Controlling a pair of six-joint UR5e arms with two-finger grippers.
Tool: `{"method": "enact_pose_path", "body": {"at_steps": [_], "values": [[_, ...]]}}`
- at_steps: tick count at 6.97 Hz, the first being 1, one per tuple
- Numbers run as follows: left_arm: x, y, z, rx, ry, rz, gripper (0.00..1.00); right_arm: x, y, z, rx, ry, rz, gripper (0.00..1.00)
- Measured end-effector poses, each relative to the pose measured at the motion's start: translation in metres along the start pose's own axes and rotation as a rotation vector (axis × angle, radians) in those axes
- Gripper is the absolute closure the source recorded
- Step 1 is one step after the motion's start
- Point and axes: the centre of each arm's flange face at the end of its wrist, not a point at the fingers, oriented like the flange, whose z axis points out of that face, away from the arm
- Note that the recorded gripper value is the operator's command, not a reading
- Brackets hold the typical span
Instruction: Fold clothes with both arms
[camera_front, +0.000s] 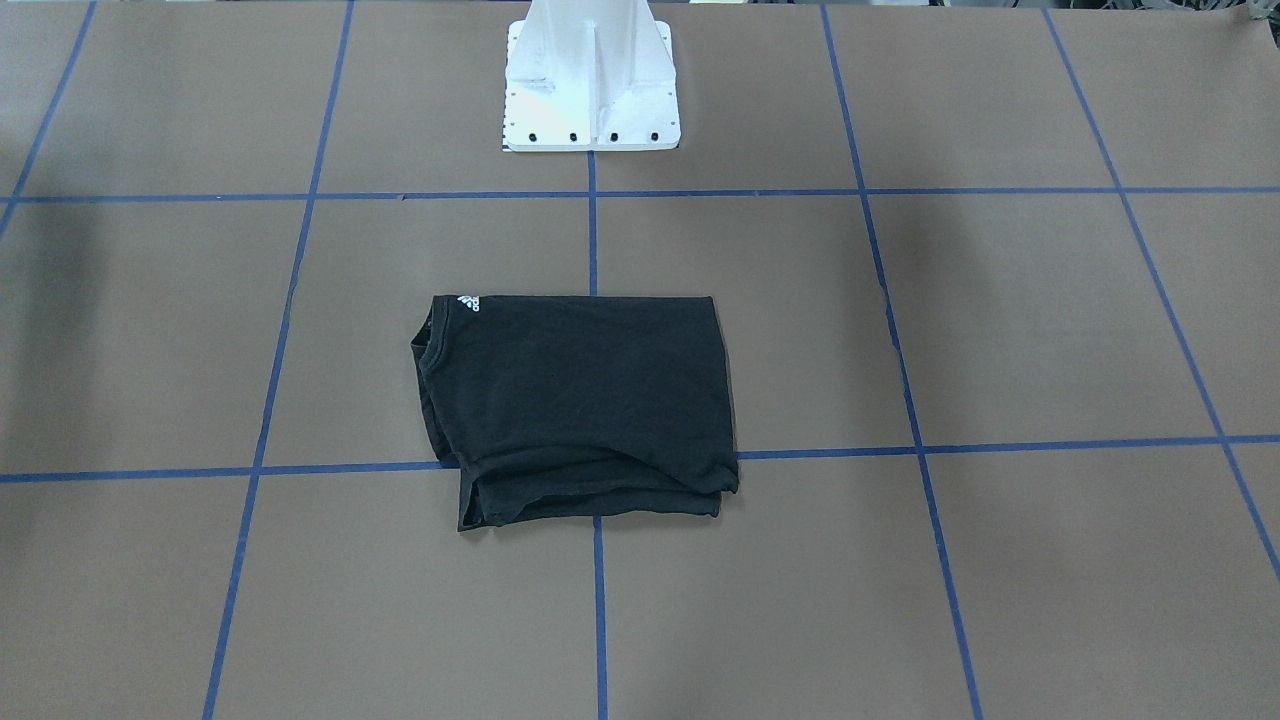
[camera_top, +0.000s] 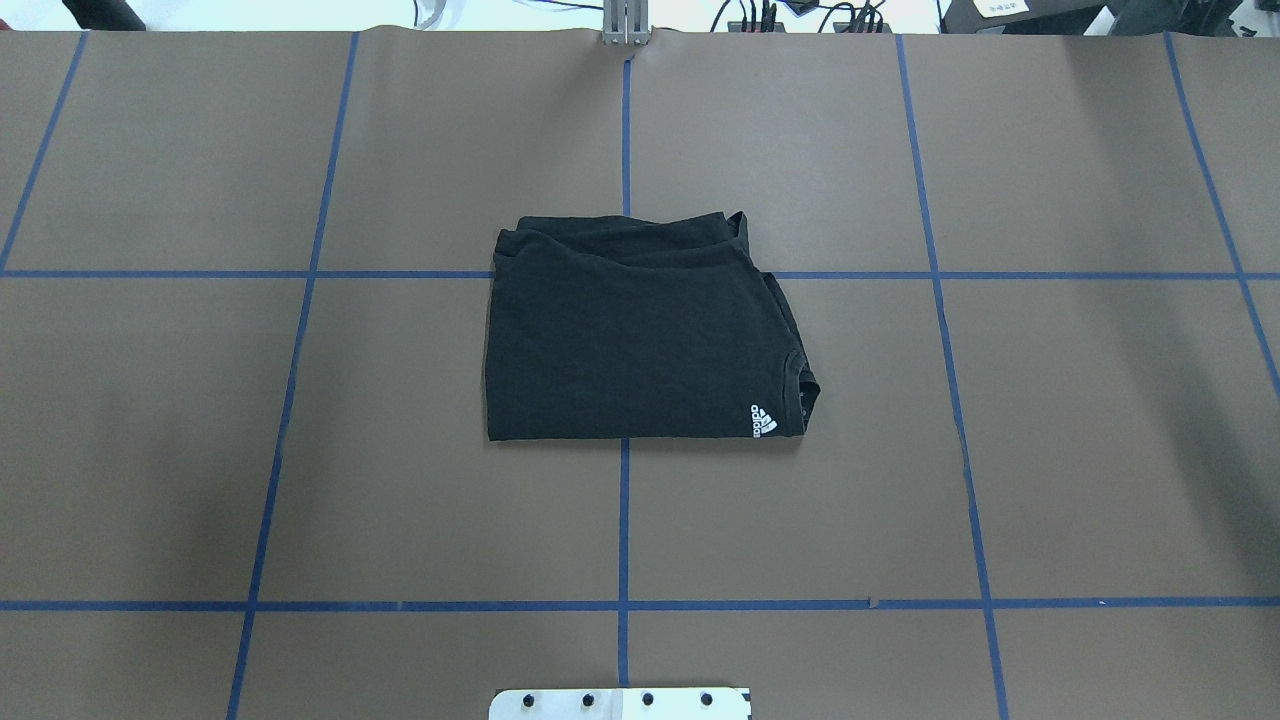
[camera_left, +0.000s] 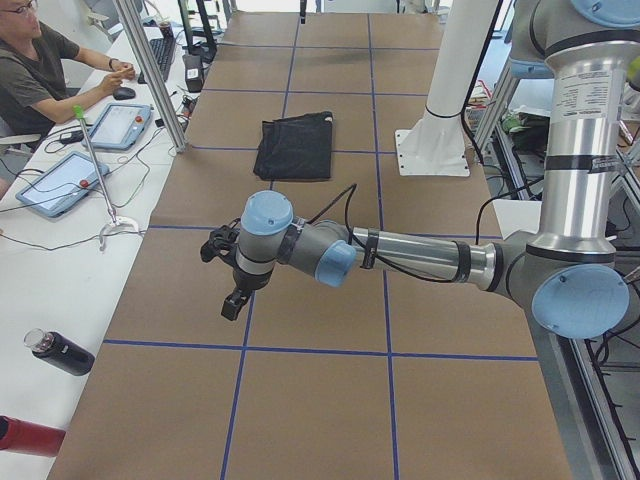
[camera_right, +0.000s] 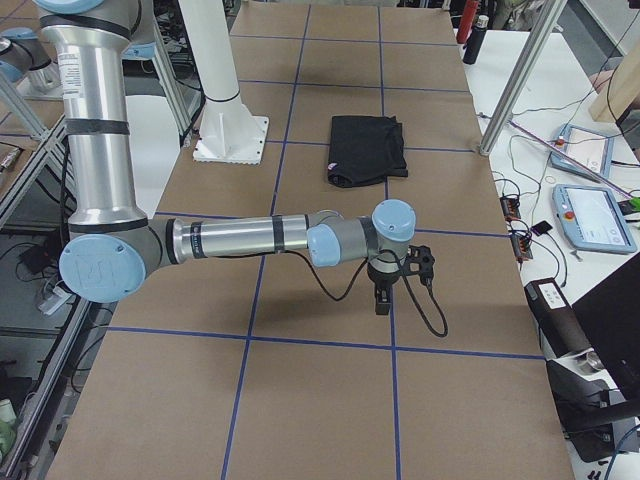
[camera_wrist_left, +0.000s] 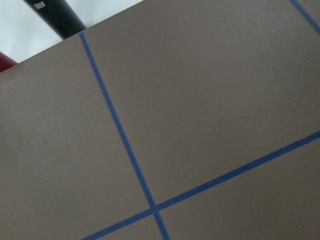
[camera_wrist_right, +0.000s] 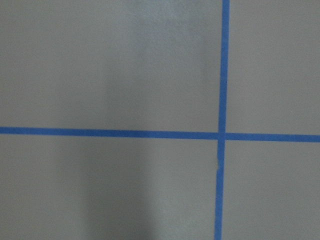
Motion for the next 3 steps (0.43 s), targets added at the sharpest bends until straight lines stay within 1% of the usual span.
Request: {"method": "enact_pose_path", "body": {"at_steps": [1,3], "values": [[-0.004,0.015,-0.002,-0.010,0.016,-0.013,0.00,0.012,0.007,-0.007,-0.024,0.006,-0.036,0.00],[0.000,0.018,-0.009,0.008,0.025,-0.035,0.00,0.009,0.018,-0.028,-0.044,0.009,-0.053,0.00]]}}
